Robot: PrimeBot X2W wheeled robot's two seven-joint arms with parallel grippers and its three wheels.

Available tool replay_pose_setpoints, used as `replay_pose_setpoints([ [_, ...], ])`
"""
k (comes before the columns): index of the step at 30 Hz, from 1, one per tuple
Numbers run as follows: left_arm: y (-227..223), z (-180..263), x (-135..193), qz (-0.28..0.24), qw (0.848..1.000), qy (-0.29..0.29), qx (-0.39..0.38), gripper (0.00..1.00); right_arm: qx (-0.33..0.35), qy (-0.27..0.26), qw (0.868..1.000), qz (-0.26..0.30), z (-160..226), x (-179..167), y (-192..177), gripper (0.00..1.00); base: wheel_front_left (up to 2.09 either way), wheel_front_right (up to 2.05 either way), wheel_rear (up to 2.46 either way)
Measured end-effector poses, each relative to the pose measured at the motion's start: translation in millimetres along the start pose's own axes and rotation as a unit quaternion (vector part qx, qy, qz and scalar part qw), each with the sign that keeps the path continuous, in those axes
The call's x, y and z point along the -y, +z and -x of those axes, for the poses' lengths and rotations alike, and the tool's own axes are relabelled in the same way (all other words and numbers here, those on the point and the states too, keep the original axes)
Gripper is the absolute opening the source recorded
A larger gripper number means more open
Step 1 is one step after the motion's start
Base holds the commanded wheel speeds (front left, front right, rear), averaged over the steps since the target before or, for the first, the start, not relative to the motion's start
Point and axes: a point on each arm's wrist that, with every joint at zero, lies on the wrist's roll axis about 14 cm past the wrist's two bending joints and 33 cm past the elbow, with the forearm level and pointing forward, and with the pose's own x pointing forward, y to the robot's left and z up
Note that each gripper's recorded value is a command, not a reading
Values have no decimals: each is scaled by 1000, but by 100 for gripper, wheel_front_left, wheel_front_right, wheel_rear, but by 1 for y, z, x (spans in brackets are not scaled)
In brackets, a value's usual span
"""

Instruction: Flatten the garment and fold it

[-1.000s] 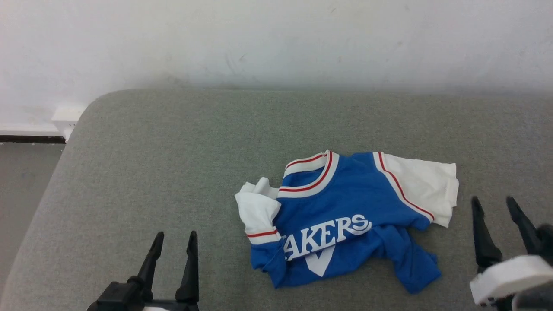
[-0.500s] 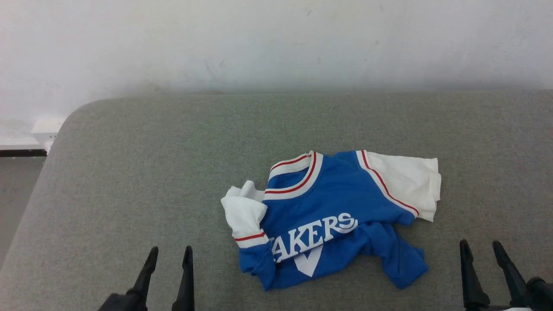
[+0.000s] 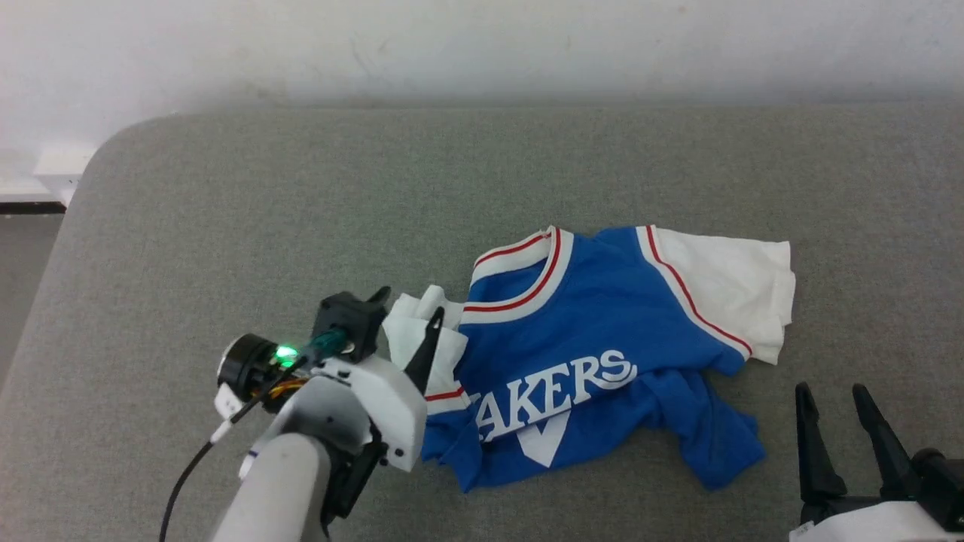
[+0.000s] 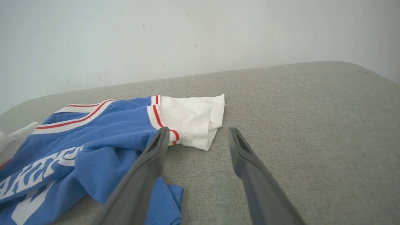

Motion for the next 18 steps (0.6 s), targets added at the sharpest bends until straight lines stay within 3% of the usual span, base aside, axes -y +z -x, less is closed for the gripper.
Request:
replay_pose_setpoints([
  [9,-73,-19,18,-39,981,-35,-188,100,-21,-6,1000,-1,-13,3,-14,100,0,0,0],
  [13,-94,-20,16,-51,971,-30,-230,100,-25,-11,1000,-1,-14,7,-18,100,0,0,0],
  [14,-95,-21,16,-53,971,-29,-232,34,-26,-13,1000,-1,-13,8,-19,100,0,0,0],
  [15,-97,-22,16,-53,970,-30,-234,0,-27,-14,1000,-1,-13,9,-19,100,0,0,0],
  [18,-97,-24,17,-49,972,-32,-227,0,-26,-16,1000,-2,-15,9,-19,100,0,0,0],
])
